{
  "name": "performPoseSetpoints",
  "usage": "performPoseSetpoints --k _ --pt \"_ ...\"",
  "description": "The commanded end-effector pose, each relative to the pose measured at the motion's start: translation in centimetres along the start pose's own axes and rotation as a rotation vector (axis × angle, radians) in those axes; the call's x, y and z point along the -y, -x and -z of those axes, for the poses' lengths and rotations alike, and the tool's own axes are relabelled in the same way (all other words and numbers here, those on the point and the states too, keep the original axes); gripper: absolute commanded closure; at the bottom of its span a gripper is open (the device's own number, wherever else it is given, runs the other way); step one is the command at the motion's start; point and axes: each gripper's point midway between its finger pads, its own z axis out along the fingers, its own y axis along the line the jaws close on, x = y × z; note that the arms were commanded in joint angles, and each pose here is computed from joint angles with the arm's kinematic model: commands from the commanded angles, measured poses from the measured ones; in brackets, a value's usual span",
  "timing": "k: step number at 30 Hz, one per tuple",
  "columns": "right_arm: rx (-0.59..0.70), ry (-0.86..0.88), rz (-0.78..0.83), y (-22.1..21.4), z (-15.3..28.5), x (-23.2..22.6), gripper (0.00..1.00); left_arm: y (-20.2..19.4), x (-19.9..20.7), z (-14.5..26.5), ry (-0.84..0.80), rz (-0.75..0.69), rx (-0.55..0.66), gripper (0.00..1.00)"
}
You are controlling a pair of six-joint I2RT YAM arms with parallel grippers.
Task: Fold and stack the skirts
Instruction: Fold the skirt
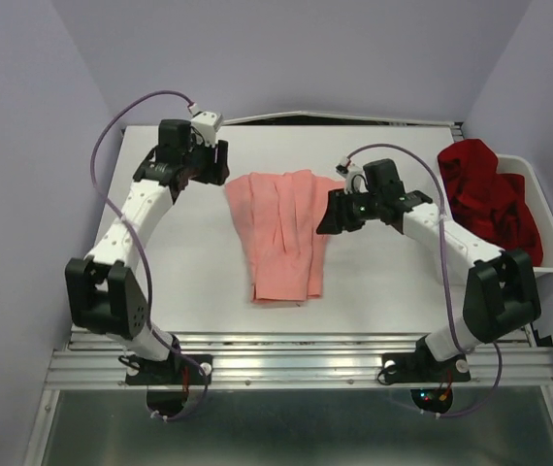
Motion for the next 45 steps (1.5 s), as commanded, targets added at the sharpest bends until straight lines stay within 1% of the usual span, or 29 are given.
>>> performPoseSetpoints --k 1,2,3,4,6,7,9,10,11,14,16,19,20,25,27,32,36,37,41,45 --pt "0.170 -0.135 -0.090 2.2 0.6 1.9 0.44 0.7 7.4 4.4 -0.033 -0.030 0.131 0.34" --pt "0.167 -0.155 -0.151 1.2 0.2 2.6 0.44 0.4 8.3 4.5 -0.006 -0.028 0.141 0.34" --pt "0.191 -0.173 -0.164 1.4 0.0 3.1 0.45 0.2 9.8 5.1 -0.011 -0.025 0.157 0.34" --pt "0.184 -0.201 -0.188 0.9 -0.5 4.0 0.46 -0.8 13.3 5.0 -0.064 -0.035 0.146 0.35" --pt "0.181 -0.254 -0.241 0.4 -1.2 5.4 0.46 -2.4 15.5 4.4 -0.054 -0.004 0.111 0.38" --pt "0.154 -0.272 -0.266 -0.4 -1.9 6.3 0.46 -3.6 17.9 3.9 -0.092 -0.017 0.075 0.39" --pt "0.133 -0.284 -0.324 -1.3 -2.7 6.9 0.46 -4.5 19.8 3.3 -0.095 0.015 0.043 0.41" --pt "0.135 -0.275 -0.335 -1.4 -3.0 7.0 0.47 -5.5 20.7 2.4 -0.093 0.007 0.011 0.41" --pt "0.127 -0.268 -0.369 -1.9 -3.5 7.1 0.48 -5.9 22.3 2.4 -0.102 -0.007 0.010 0.41" --pt "0.119 -0.265 -0.387 -3.0 -4.0 7.5 0.49 -7.4 24.3 1.3 -0.107 -0.048 -0.029 0.42" --pt "0.123 -0.248 -0.382 -3.1 -4.2 7.4 0.51 -8.8 24.9 0.4 -0.109 -0.046 -0.070 0.43" --pt "0.107 -0.189 -0.397 -4.4 -5.0 7.1 0.57 -11.0 25.6 -0.8 -0.118 -0.049 -0.130 0.44" --pt "0.072 -0.161 -0.421 -5.6 -5.3 6.7 0.59 -11.5 25.9 -1.0 -0.126 -0.049 -0.145 0.45" --pt "0.089 -0.103 -0.406 -6.0 -6.3 6.6 0.60 -14.3 26.5 -2.5 -0.130 -0.061 -0.220 0.49" --pt "0.065 -0.088 -0.423 -6.6 -6.7 6.7 0.61 -14.7 27.0 -2.7 -0.137 -0.070 -0.230 0.49" --pt "0.062 -0.070 -0.430 -6.9 -7.1 6.7 0.65 -16.2 28.1 -3.4 -0.141 -0.101 -0.259 0.50" --pt "0.054 -0.067 -0.443 -7.3 -7.1 6.6 0.66 -16.8 27.8 -4.2 -0.111 -0.110 -0.272 0.51" --pt "0.057 -0.066 -0.441 -7.2 -7.1 6.6 0.66 -16.8 27.7 -4.4 -0.099 -0.111 -0.272 0.52" --pt "0.051 -0.052 -0.432 -7.2 -6.2 6.0 0.53 -16.7 27.1 -4.8 -0.065 -0.113 -0.278 0.55" --pt "0.051 -0.070 -0.422 -6.9 -5.4 5.7 0.51 -15.9 26.7 -4.2 -0.047 -0.114 -0.250 0.59"
